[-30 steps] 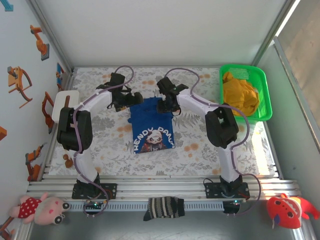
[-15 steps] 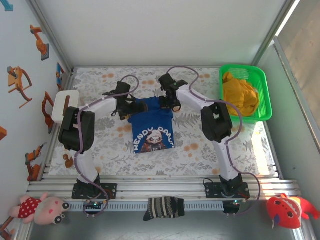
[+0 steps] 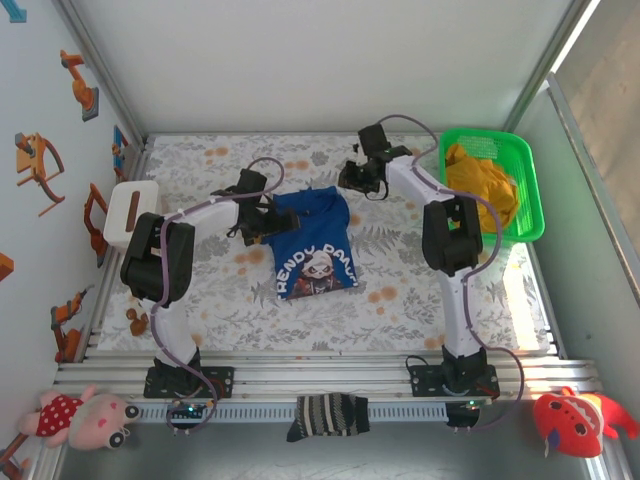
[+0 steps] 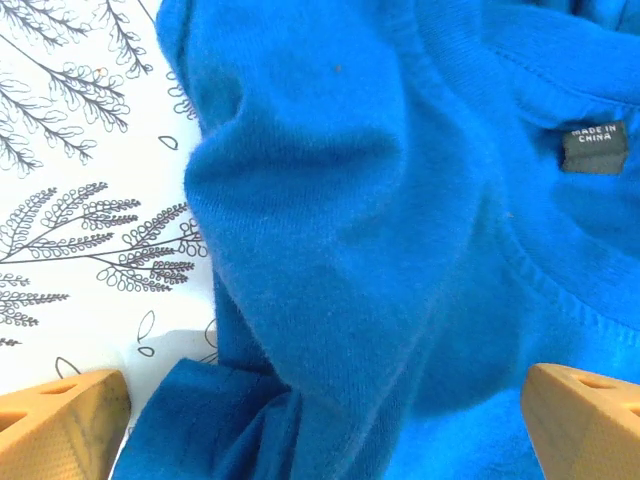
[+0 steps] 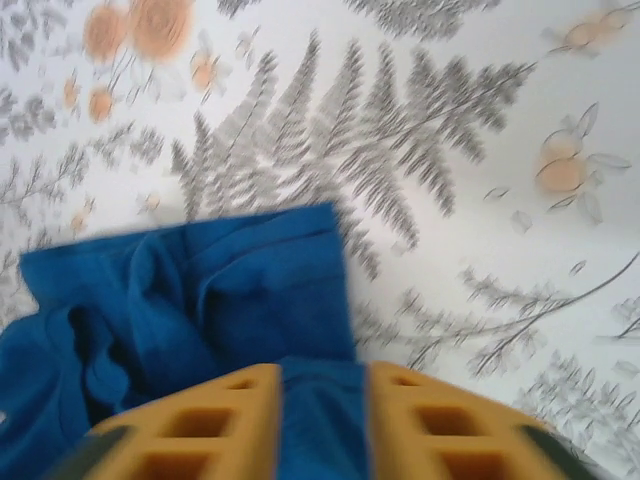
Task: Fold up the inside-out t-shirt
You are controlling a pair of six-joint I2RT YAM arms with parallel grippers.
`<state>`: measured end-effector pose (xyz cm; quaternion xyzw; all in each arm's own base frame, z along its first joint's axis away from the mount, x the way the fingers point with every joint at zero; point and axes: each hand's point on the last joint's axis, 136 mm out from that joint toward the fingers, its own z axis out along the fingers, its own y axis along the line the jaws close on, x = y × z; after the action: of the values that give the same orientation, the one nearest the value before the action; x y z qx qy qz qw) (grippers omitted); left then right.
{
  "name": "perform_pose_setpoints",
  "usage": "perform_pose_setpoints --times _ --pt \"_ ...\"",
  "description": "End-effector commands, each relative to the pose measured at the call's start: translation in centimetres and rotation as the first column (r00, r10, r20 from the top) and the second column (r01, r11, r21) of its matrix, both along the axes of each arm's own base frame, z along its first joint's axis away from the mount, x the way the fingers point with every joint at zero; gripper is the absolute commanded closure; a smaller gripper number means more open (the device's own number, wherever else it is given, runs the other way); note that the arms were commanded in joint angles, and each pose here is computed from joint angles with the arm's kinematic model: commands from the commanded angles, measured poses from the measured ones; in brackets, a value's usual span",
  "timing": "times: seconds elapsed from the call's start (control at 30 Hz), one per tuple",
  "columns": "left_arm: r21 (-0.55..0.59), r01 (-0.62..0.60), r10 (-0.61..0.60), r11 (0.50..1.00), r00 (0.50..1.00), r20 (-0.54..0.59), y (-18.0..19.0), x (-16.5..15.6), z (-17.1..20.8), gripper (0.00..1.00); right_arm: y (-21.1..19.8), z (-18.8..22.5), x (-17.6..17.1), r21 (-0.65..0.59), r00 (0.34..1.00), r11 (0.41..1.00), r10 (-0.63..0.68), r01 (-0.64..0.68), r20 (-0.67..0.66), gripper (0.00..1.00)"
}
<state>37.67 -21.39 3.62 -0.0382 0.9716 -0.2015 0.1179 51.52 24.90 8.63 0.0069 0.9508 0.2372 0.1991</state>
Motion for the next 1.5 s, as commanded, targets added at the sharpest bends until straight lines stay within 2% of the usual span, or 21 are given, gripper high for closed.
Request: perform_pose_setpoints --times 0.0,0.2,0.27,0.33,0.47,0.5,0.57,0.63,0.73,0.87,0.93,1.1,1.17,1.27,1.37,1.47 --pt "0.002 -0.029 0.029 1.000 0.999 0.028 0.5 1.6 1.2 0.00 0.6 2.0 1.0 0.088 0.999 0.996 -0.015 0.010 0.049 0.62" --pt "-0.025 -0.052 0.055 0.998 0.991 0.120 2.2 3.5 5.9 0.02 -0.6 4.1 -2.4 0.089 0.997 0.996 -0.012 0.005 0.075 0.62" --pt "-0.005 -0.042 0.042 0.999 0.991 0.130 2.6 3.9 6.4 0.02 -0.5 4.1 -3.4 0.112 0.997 0.994 -0.005 -0.003 0.074 0.68" --pt "0.003 -0.027 0.026 1.000 0.991 0.132 2.6 4.1 6.5 0.01 -0.1 4.1 -4.4 0.140 0.998 0.990 -0.002 -0.007 0.064 0.79" --pt "-0.033 0.004 0.000 0.999 0.993 0.120 1.6 4.3 5.7 0.20 1.7 3.0 -5.8 0.169 0.999 0.985 0.031 -0.036 0.037 0.98" --pt "-0.051 0.009 -0.003 0.999 0.993 0.118 1.2 4.3 5.5 0.25 2.4 2.6 -6.0 0.171 0.999 0.984 0.041 -0.046 0.030 1.00" --pt "-0.079 0.022 -0.013 0.997 0.994 0.112 0.3 4.2 5.0 0.35 3.2 1.5 -6.1 0.173 0.998 0.983 0.056 -0.056 0.008 1.00" --pt "-0.079 0.028 -0.020 0.996 0.994 0.107 -0.2 4.1 4.4 0.39 3.7 0.2 -5.9 0.169 0.998 0.984 0.056 -0.053 -0.012 1.00" --pt "-0.059 0.018 -0.014 0.998 0.997 0.081 -0.2 4.3 2.8 0.50 4.1 -1.4 -5.0 0.159 0.998 0.986 0.049 -0.042 -0.040 1.00" --pt "-0.036 -0.004 0.006 0.999 0.998 0.056 0.5 5.1 0.7 0.57 4.4 -2.5 -3.5 0.142 0.997 0.989 0.050 -0.042 -0.052 1.00" --pt "-0.024 -0.022 0.023 0.999 0.999 0.045 1.1 5.8 -0.2 0.57 4.7 -3.0 -2.9 0.145 0.997 0.988 0.054 -0.045 -0.059 0.98" --pt "0.008 -0.063 0.062 0.998 0.997 0.045 2.8 7.6 -1.5 0.57 5.1 -3.9 -2.1 0.146 0.994 0.988 0.070 -0.057 -0.087 0.83" --pt "0.002 -0.056 0.056 0.998 0.997 0.052 3.0 8.2 -1.1 0.54 5.4 -2.8 -2.3 0.167 0.993 0.983 0.093 -0.080 -0.070 0.80" --pt "0.002 -0.041 0.040 0.999 0.995 0.094 3.3 8.6 1.0 0.41 4.9 0.6 -2.6 0.169 0.993 0.979 0.116 -0.115 0.007 0.75" --pt "-0.007 -0.043 0.043 0.999 0.989 0.144 4.0 8.8 3.3 0.25 3.4 3.4 -2.7 0.133 0.990 0.983 0.120 -0.130 0.079 0.61" --pt "-0.010 -0.034 0.035 0.999 0.986 0.161 4.2 8.9 4.5 0.14 1.8 4.1 -2.3 0.080 0.989 0.990 0.108 -0.117 0.102 0.47"
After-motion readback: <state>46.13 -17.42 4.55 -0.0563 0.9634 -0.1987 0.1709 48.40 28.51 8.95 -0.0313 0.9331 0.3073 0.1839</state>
